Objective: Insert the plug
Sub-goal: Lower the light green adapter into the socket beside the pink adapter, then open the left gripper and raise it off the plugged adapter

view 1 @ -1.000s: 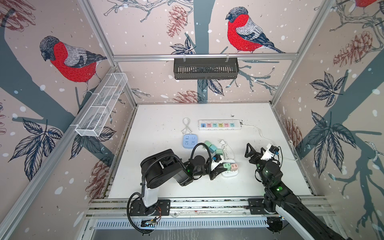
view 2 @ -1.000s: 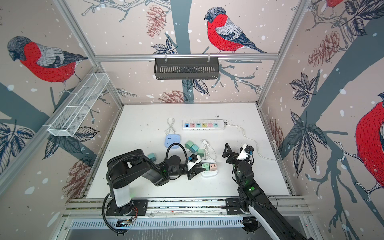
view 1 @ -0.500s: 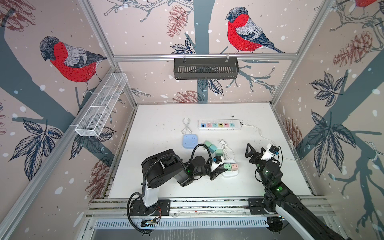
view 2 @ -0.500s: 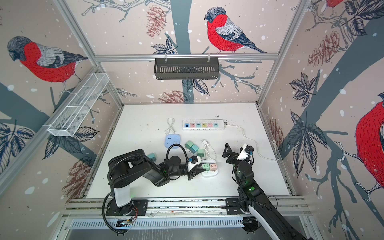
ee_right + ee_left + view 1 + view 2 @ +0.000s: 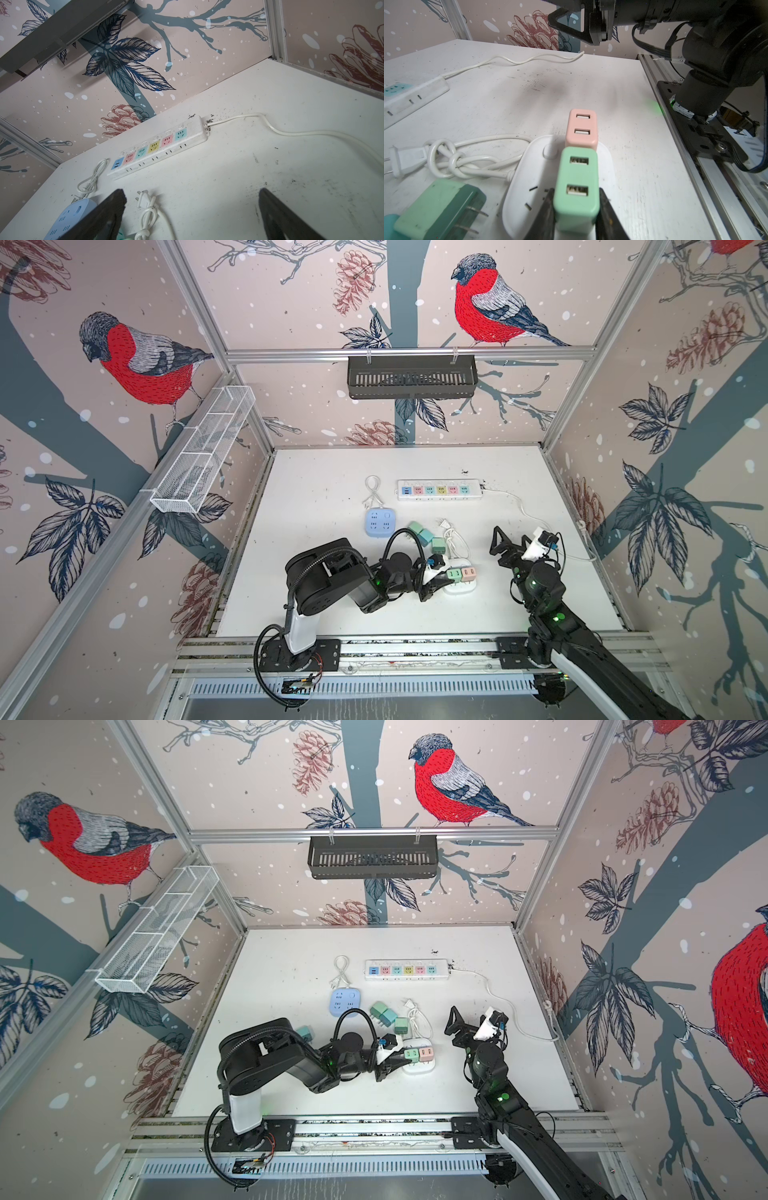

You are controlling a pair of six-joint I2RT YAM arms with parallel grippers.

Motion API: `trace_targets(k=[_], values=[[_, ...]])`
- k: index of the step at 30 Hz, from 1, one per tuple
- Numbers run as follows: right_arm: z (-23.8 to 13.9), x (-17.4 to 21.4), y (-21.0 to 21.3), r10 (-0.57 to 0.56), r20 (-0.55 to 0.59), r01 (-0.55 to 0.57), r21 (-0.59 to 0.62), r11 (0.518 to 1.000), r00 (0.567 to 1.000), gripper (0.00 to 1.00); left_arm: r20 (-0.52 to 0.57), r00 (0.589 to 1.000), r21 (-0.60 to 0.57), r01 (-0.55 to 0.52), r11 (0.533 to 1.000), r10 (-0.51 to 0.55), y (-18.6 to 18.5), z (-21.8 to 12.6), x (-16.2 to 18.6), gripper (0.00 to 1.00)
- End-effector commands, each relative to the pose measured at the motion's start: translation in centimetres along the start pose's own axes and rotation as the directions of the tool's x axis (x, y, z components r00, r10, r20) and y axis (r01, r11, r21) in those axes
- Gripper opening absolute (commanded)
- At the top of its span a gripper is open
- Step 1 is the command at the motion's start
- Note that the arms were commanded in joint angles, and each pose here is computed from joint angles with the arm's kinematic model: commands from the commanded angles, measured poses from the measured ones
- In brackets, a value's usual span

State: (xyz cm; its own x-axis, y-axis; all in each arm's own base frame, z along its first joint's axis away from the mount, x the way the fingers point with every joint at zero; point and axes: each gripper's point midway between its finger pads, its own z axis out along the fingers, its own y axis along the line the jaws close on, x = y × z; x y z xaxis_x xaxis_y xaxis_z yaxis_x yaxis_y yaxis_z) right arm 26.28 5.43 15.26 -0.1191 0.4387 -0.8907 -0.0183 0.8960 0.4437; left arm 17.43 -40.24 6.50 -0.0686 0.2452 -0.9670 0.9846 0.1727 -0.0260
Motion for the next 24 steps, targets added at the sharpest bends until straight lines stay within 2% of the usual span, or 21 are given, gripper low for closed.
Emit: trace_targets(k=[1, 9, 10, 11, 12, 13, 14, 15, 19, 24], values=[[0.0, -0.4, 0.3, 0.017, 0.015, -0.017, -0.015, 1.0, 1.0, 1.0, -0.132, 0.991, -0.001, 0.029, 1.0, -0.029, -0.2, -0.2, 3.5, 0.0], [0.0, -0.3, 0.3, 0.017, 0.013, -0.016, -0.017, 1.0, 1.0, 1.0, -0.136, 0.99, -0.018, 0.022, 1.0, -0.025, 0.0, -0.5, 3.3, 0.0], [0.0, -0.3, 0.3, 0.017, 0.012, -0.017, -0.017, 1.0, 1.0, 1.0, -0.127, 0.992, -0.027, 0.023, 0.999, -0.026, 0.2, -0.5, 2.7, 0.1], [0.0, -0.3, 0.3, 0.017, 0.013, -0.016, -0.017, 1.0, 1.0, 1.0, -0.126, 0.992, -0.042, 0.028, 0.999, -0.033, 0.5, -0.4, 2.3, 0.28], [0.0, -0.3, 0.3, 0.016, 0.013, -0.016, -0.016, 1.0, 1.0, 1.0, -0.126, 0.991, -0.052, 0.031, 0.998, -0.037, 0.8, -0.3, 1.8, 0.4], [0.0, -0.3, 0.3, 0.017, 0.012, -0.017, -0.017, 1.0, 1.0, 1.0, -0.129, 0.991, -0.057, 0.032, 0.998, -0.039, 1.0, -0.1, 1.2, 0.49], [0.0, -0.3, 0.3, 0.016, 0.012, -0.016, -0.016, 1.0, 1.0, 1.0, -0.126, 0.991, -0.06, 0.034, 0.998, -0.041, 1.2, 0.1, 0.4, 0.82], [0.0, -0.3, 0.3, 0.016, 0.011, -0.016, -0.017, 1.0, 1.0, 1.0, -0.121, 0.992, -0.062, 0.038, 0.997, -0.045, 1.3, 0.3, -0.4, 0.99], [0.0, -0.3, 0.3, 0.016, 0.011, -0.016, -0.018, 1.0, 1.0, 1.0, -0.075, 0.995, -0.042, 0.056, 0.998, -0.059, 1.4, 0.7, -5.0, 0.99], [0.0, -0.3, 0.4, 0.016, 0.01, -0.015, -0.024, 1.0, 1.0, 1.0, 0.042, 0.997, -0.079, 0.062, 0.995, -0.059, 1.4, -2.0, -10.5, 0.99]])
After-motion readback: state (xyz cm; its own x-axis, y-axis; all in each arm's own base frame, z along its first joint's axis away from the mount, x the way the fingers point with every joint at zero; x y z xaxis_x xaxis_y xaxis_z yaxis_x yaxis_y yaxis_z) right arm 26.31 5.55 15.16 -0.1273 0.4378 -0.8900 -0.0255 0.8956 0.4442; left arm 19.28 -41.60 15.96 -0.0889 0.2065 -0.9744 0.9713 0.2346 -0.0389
